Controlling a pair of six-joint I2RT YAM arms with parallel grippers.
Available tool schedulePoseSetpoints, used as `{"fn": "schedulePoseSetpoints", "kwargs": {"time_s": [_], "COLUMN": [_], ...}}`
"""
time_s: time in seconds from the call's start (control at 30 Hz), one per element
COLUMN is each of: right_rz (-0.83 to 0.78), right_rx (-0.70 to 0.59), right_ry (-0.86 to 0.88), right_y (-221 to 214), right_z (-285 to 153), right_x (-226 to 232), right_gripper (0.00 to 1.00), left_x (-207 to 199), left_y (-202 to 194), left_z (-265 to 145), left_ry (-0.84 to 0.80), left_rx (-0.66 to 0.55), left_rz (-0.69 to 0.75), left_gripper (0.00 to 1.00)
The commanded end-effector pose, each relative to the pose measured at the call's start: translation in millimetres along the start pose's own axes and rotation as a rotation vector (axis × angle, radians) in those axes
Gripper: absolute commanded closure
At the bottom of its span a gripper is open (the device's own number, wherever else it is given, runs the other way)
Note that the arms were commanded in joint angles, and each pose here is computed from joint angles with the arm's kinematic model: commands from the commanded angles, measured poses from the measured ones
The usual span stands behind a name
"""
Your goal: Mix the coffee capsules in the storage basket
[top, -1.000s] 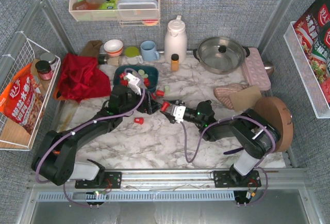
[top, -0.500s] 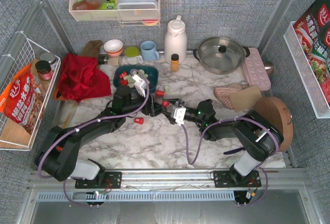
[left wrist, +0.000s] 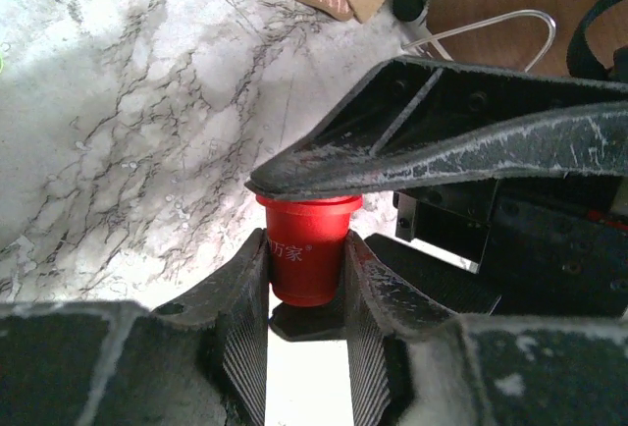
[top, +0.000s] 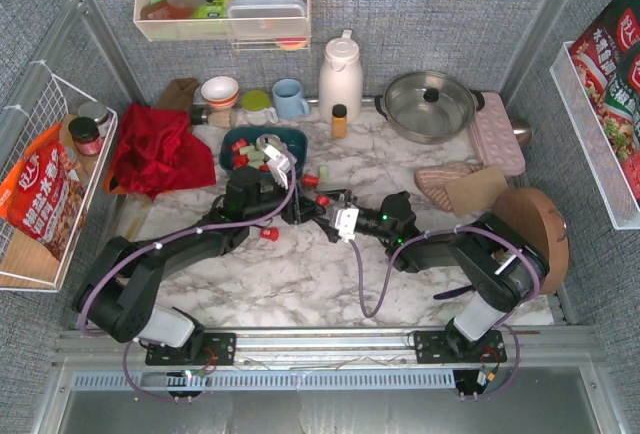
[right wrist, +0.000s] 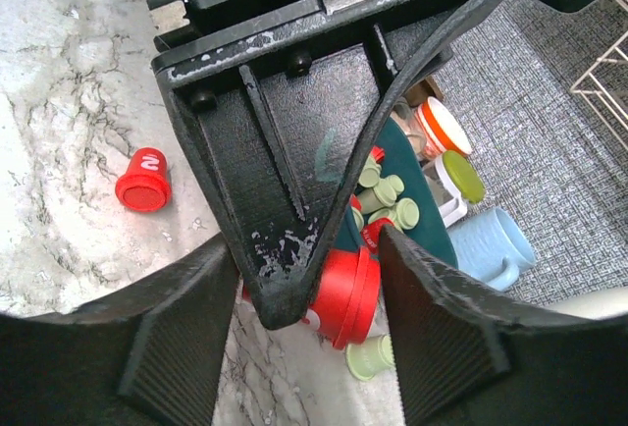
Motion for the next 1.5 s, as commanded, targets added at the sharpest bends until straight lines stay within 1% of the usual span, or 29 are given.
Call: {"fn": "schedulePoseSetpoints", "kwargs": {"time_s": [0.0,0.07,0.1,0.13,0.23,0.33,0.4,0.5,0.57,0.63,0.7,0.73,0.87,1.0,1.07,1.17,1.27,1.3,1.33,1.43,1.47], "right_rz": [-0.012,-0.007,-0.004,-0.001,0.013,0.042,0.095,0.254,0.389,0.461,0.523,0.554,0.629,0.715,0.785,0.873,0.940,0.969,0.989,1.042,1.055], "right_rx": [-0.009,0.011,0.022,0.033,0.079,0.114,0.132,0.149,0.165,0.254,0.418,0.470,0.541,0.602,0.621,0.656,0.646,0.640,0.643,0.661,0.669], "right_ry": [-0.025,-0.038,-0.045,-0.053,-0.107,-0.216,-0.307,-0.475,-0.570,-0.603,-0.616,-0.630,-0.680,-0.691,-0.714,-0.724,-0.727,-0.736,-0.742,-0.760,-0.759], "right_y": [3.9,2.1,1.2,0.2,-5.3,-9.9,-12.1,-13.1,-11.8,-11.3,-11.1,-11.4,-26.8,-42.7,-50.2,-57.8,-68.6,-72.0,-77.1,-91.3,-96.1], "right_z": [0.8,-1.1,-2.1,-3.4,-10.3,-18.6,-23.2,-27.3,-29.8,-33.7,-38.7,-40.0,-37.4,-27.2,-20.0,-7.0,7.1,12.4,16.7,29.1,33.0], "right_x": [-4.8,-6.1,-6.5,-7.3,-11.0,-19.7,-25.9,-38.2,-44.0,-47.8,-54.0,-60.5,-72.4,-73.2,-74.0,-80.1,-82.6,-83.8,-83.7,-84.5,-84.3], "right_gripper": [0.32,0.21,0.07,0.02,0.01,0.01,0.01,0.01,0.01,0.01,0.01,0.01,0.01,0.01,0.01,0.02,0.11,0.14,0.16,0.21,0.23], "left_x": [-3.7,-2.3,-1.4,-0.7,6.7,23.0,39.0,66.2,92.4,117.6,141.0,151.9,179.6,193.5,201.4,208.6,205.2,201.7,201.7,179.1,174.1], "left_y": [8.2,8.6,9.6,10.9,15.0,24.2,32.7,52.5,67.6,77.9,84.5,87.0,95.0,102.8,102.6,100.1,99.2,99.6,94.4,102.1,94.9], "left_z": [0.2,-1.2,-2.0,-2.7,-6.4,-14.1,-21.5,-34.0,-42.8,-46.3,-41.5,-36.2,-5.0,24.7,34.8,41.4,39.3,36.3,34.0,12.7,5.7], "left_ry": [-0.015,0.008,0.024,0.040,0.132,0.304,0.430,0.585,0.680,0.749,0.775,0.784,0.734,0.626,0.609,0.605,0.598,0.597,0.605,0.620,0.631], "left_rx": [-0.039,-0.040,-0.043,-0.045,-0.054,-0.084,-0.118,-0.184,-0.224,-0.240,-0.218,-0.198,-0.111,-0.124,-0.121,-0.120,-0.141,-0.151,-0.152,-0.212,-0.212], "left_rz": [0.036,0.040,0.043,0.047,0.054,0.053,0.056,0.063,0.038,0.009,-0.023,-0.038,-0.089,-0.124,-0.139,-0.157,-0.160,-0.158,-0.159,-0.132,-0.134], "left_gripper": [0.66,0.66,0.66,0.66,0.66,0.66,0.65,0.63,0.58,0.57,0.57,0.57,0.57,0.56,0.49,0.29,0.17,0.05,0.01,0.01,0.01]}}
Point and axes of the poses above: each gripper's point midway between its finger pads, its own z axis out along the fingers, its own x axis along the line the jaws close on, y = z × x, the point moved 7 cm from there along -z, back along the fingers, and after that the axes turned 5 degrees about z, right-handed, at the moved point
